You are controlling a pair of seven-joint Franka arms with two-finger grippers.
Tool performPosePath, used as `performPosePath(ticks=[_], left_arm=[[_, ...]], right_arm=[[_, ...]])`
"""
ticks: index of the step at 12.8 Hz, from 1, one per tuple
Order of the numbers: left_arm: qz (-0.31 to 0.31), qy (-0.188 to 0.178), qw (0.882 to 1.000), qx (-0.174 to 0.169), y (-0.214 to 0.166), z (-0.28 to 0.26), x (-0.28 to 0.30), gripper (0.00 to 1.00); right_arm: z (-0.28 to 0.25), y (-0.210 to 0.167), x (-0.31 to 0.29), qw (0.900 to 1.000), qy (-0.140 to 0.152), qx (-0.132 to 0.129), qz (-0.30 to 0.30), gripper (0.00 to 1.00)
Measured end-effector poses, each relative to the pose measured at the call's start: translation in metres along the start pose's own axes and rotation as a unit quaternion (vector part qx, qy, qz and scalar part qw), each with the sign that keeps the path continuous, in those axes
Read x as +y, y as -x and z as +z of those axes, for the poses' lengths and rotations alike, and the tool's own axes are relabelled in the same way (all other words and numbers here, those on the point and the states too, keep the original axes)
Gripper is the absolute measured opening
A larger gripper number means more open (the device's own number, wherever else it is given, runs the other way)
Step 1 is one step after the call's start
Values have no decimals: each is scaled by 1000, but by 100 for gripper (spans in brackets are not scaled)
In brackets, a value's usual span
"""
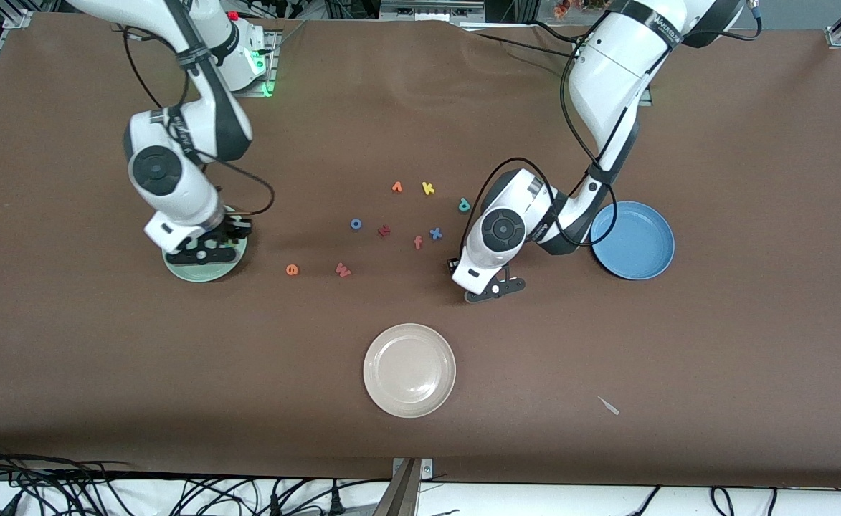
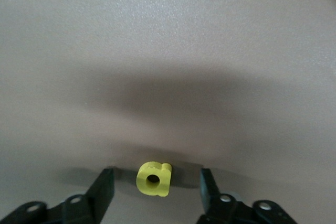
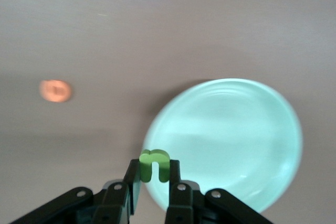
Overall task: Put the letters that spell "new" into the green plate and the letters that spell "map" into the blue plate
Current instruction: 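Place the green n on the green plate while the left gripper grasps yellow a, then drop the yellow a on the blue plate while the right gripper grasps pink M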
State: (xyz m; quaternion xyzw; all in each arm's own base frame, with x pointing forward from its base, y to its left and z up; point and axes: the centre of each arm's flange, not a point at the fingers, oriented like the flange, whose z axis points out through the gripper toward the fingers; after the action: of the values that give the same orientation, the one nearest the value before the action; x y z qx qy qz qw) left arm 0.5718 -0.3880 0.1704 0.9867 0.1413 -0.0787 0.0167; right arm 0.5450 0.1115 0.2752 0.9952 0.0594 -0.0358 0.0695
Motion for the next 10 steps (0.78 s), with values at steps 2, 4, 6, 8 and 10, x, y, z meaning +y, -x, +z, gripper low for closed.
performPosePath(ticks=[2, 4, 6, 8, 10], left_arm=[[0, 0, 1000, 0, 0, 0, 0, 61], [0, 0, 1000, 0, 0, 0, 0, 53], [1, 1, 1000, 1, 0, -1, 1, 48], [2, 1, 1000, 2, 1, -2, 2, 40], [2, 1, 1000, 2, 1, -2, 3, 35]], right_arm=[[28, 12, 21, 1000, 1, 2, -2, 25], [64, 33, 23, 1000, -3, 14, -5, 25], [85, 45, 23, 1000, -2, 9, -5, 25], [86, 45, 23, 1000, -2, 10, -4, 42], [76, 39, 22, 1000, -4, 22, -5, 64]])
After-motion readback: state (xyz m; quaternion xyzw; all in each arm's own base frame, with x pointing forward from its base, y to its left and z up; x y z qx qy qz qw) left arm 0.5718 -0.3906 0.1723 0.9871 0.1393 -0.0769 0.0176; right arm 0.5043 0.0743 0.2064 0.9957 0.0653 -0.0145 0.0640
